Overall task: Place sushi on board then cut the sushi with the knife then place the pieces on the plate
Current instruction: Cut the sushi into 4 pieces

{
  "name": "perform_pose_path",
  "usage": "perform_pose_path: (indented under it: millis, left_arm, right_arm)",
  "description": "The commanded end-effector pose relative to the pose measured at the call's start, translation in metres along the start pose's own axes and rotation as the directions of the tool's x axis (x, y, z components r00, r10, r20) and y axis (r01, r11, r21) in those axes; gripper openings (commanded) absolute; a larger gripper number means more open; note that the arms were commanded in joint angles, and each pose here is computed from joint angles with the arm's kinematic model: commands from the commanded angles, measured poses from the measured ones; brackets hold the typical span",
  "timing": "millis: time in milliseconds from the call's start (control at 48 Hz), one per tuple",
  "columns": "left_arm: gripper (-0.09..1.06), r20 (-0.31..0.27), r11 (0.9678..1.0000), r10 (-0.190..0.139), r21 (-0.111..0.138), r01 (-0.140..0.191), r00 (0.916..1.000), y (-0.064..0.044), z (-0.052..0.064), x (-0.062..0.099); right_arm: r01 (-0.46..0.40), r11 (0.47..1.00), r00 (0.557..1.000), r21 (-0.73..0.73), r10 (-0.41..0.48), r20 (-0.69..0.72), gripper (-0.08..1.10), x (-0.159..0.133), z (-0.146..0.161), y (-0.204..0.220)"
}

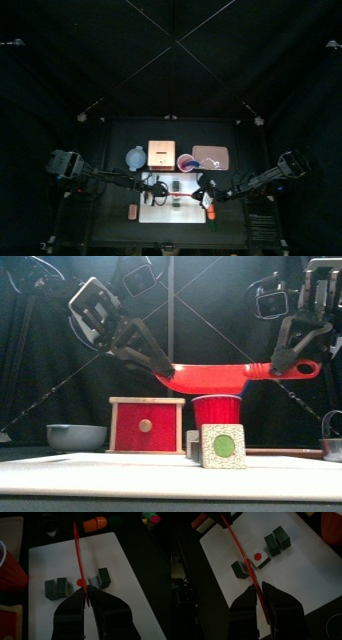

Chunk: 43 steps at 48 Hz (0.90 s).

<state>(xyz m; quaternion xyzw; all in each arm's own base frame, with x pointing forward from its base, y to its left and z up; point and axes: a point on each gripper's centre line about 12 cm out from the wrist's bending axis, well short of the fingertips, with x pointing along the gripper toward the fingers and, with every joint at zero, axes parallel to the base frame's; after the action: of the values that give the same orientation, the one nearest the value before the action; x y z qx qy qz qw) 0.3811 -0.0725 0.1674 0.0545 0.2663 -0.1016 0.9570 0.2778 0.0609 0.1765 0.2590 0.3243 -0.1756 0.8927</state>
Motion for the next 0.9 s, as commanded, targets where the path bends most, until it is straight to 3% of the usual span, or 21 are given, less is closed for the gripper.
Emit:
perform_pose_path:
  millis: [21, 271, 417, 750, 896]
  left_arm:
    - [0.58, 0.049, 0.9998, -0.008, 0.017, 0.007, 0.9987, -0.003, 0.012, -0.004]
    - [0.84, 0.052, 0.9999, 0.009, 0.011, -0.010, 0.9986, 0.005, 0.013, -0.004]
    - [0.92, 0.057, 0.9999, 0.015, 0.008, -0.015, 0.9983, 0.007, 0.014, -0.008]
    - [0.93, 0.091, 0.9991, 0.043, -0.007, -0.042, 0.9950, 0.017, 0.015, -0.030]
    - [0.93, 0.132, 0.9981, 0.061, -0.019, -0.058, 0.9894, 0.023, 0.012, -0.043]
  right_arm:
    - [0.024, 0.999, 0.999, 0.033, -0.025, 0.029, 0.31, -0.004, 0.008, -0.006]
    - [0.032, 0.999, 0.999, 0.039, -0.033, 0.020, 0.31, -0.005, 0.004, -0.011]
    - [0.040, 0.998, 0.999, 0.055, -0.041, 0.018, 0.31, -0.008, 0.002, -0.016]
    - [0.039, 0.994, 0.999, 0.101, -0.038, -0.008, 0.31, -0.029, -0.014, -0.025]
    - [0.052, 0.992, 0.999, 0.117, -0.050, -0.019, 0.31, -0.041, -0.022, -0.028]
